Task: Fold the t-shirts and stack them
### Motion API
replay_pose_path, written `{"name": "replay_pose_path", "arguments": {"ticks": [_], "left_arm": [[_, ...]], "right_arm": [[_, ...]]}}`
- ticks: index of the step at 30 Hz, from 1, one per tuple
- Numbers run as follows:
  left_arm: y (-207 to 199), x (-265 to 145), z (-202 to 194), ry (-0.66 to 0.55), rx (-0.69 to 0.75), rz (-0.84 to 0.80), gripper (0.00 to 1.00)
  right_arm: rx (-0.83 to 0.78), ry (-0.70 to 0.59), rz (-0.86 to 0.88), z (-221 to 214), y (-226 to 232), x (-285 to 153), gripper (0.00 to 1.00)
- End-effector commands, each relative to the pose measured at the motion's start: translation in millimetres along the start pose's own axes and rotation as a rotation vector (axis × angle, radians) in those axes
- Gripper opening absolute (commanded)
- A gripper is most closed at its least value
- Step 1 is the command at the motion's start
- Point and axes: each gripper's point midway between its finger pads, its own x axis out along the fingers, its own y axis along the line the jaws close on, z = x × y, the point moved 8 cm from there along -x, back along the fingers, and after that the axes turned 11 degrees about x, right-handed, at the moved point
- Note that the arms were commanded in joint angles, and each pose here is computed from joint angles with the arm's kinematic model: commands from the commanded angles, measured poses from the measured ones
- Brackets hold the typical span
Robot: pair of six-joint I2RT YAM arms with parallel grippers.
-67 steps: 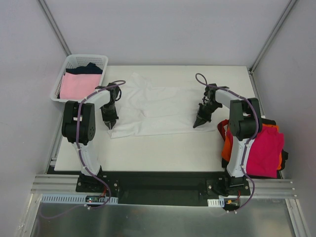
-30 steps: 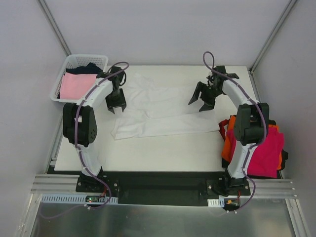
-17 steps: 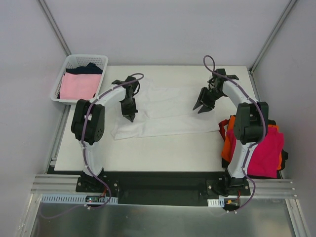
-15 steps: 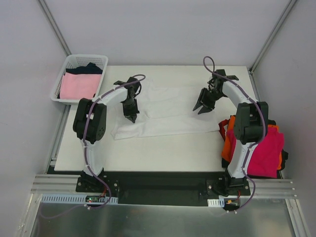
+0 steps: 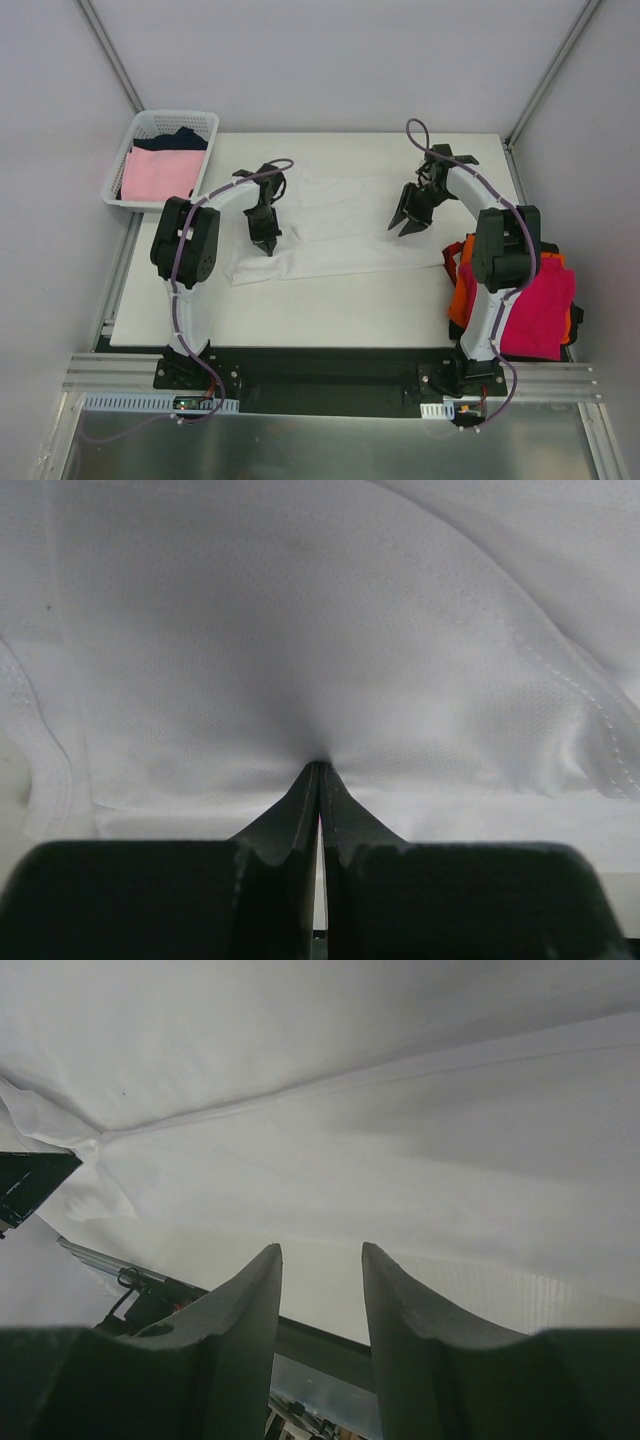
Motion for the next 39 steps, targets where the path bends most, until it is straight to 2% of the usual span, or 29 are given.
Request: {"name": "replay_pose_path", "arguments": {"ticks": [1,12,20,28,39], "left_arm": [[17,6,-14,0.043,-0.047,0.124,0.00],[44,4,-17,0.083,-0.152,0.238,0.01],[73,0,-3,0.091,-0.223,0.273,0.02],[70,-14,18,0.035,-0.189,0.237,0.06],[59,-30,16,-0.002,-0.164,0.203,0.13]], "right_arm": [[-0.015,0.006,-0.015,-2,-1,-2,0.42],[-0.040,0.012,-0.023,-2,-1,-4,0.42],[-0.048,0.014,-0.020,-2,-1,-5,0.42],[-0.039,0.012,-0.021,-2,-1,-5,0.42],[-0.034,0.009,-0.005,4,6,-5,0.43]]}}
